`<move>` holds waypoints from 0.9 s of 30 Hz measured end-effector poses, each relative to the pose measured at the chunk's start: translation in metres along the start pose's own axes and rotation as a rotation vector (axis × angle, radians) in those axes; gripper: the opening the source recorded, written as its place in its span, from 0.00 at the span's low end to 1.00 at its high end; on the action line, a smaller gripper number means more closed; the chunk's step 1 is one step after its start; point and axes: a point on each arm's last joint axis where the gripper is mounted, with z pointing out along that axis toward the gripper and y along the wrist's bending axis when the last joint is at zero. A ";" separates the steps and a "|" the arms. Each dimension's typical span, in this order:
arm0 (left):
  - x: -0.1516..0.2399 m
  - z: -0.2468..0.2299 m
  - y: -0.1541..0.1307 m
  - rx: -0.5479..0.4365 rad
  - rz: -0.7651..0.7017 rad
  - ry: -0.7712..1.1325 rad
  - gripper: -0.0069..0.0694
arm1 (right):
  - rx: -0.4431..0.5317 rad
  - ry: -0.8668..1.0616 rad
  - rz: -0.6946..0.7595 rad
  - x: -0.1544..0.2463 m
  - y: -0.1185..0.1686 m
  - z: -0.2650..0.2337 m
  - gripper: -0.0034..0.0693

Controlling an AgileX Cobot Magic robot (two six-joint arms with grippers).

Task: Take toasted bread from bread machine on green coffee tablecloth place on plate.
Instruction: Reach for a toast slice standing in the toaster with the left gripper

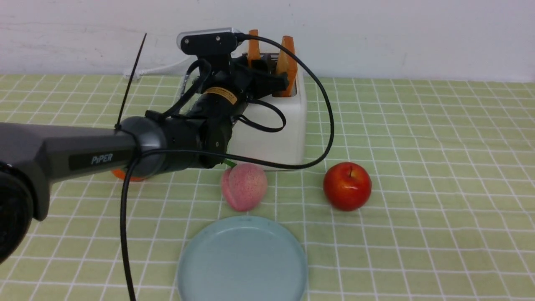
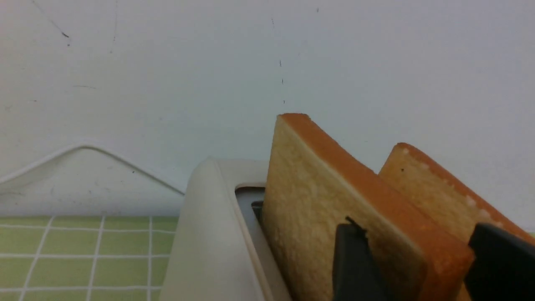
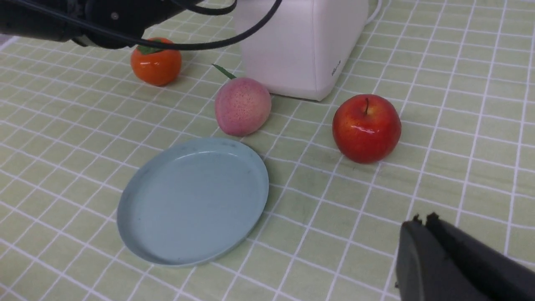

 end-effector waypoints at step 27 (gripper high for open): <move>-0.060 -0.015 -0.011 0.001 0.102 -0.081 0.23 | -0.028 -0.291 -0.023 -0.026 0.003 -0.004 0.05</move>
